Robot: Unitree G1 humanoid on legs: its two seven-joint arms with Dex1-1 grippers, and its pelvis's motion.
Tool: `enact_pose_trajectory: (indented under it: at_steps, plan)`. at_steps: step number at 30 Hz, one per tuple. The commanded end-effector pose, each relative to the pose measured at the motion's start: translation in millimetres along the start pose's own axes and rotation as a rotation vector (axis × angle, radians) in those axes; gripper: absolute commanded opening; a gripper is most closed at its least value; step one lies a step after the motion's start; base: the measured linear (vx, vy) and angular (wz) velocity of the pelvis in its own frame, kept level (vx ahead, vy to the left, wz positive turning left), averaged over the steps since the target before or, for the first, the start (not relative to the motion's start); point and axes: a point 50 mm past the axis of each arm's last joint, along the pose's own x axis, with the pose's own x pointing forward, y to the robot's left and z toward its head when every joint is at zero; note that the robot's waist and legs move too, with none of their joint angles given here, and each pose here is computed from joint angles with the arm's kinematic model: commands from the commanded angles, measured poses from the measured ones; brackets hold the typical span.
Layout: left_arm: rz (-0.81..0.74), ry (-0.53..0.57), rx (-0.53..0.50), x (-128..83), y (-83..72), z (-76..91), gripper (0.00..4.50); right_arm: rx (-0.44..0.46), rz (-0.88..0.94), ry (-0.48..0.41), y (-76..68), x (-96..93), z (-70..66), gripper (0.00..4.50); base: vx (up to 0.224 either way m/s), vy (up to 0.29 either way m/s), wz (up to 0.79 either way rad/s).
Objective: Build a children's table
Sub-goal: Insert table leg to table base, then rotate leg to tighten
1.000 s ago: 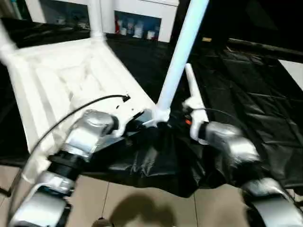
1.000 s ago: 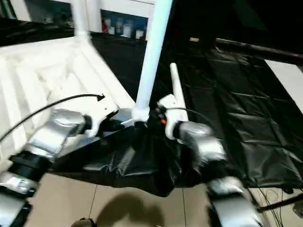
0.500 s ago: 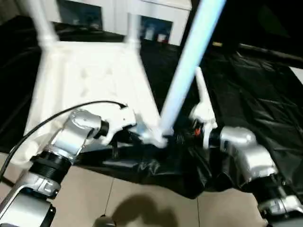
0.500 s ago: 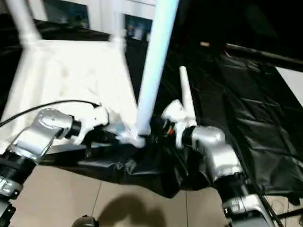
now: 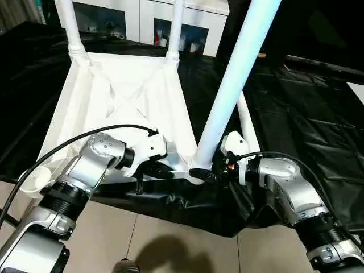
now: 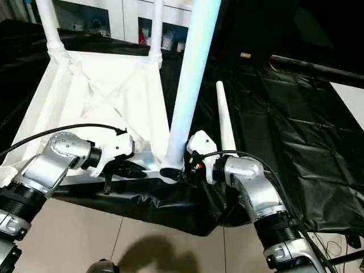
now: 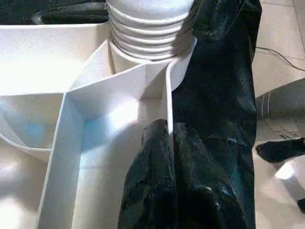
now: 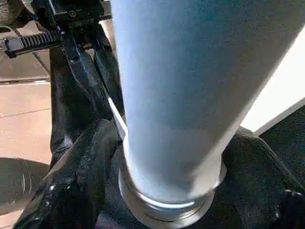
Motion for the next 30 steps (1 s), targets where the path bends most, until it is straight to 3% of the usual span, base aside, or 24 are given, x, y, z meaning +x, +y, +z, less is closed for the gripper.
enact_pose_trajectory:
  at_steps: [1, 3, 14, 18, 22, 30]
  plan:
    - [-0.041, -0.073, 0.071, 5.8, 0.4, 20.1, 0.00, 0.009, -0.005, 0.007, -1.3, -1.7, -3.4, 3.05, 0.000, 0.000, 0.00]
    - [-0.041, -0.072, 0.071, 5.7, 0.6, 19.6, 0.00, 0.014, -0.010, 0.009, -1.5, -1.0, -4.8, 2.75, 0.000, 0.000, 0.00]
    - [-0.032, -0.066, 0.053, 5.3, 1.4, 15.4, 0.00, 0.071, -0.059, 0.041, -2.6, -0.5, -20.7, 2.63, 0.000, 0.000, 0.00]
    - [0.056, -0.098, -0.024, 10.8, 7.1, 17.0, 0.00, 0.206, -0.234, 0.042, -12.9, 4.0, -32.3, 2.62, 0.000, 0.000, 0.00]
    - [0.270, -0.101, -0.145, 23.7, 24.3, 21.8, 0.00, 0.333, -0.434, 0.059, -19.5, 22.8, -41.1, 2.62, 0.000, 0.000, 0.00]
    - [0.506, -0.085, -0.304, 39.8, 38.6, 28.7, 0.00, 0.501, -0.664, 0.073, -25.4, 55.8, -38.7, 2.61, 0.000, 0.000, 0.00]
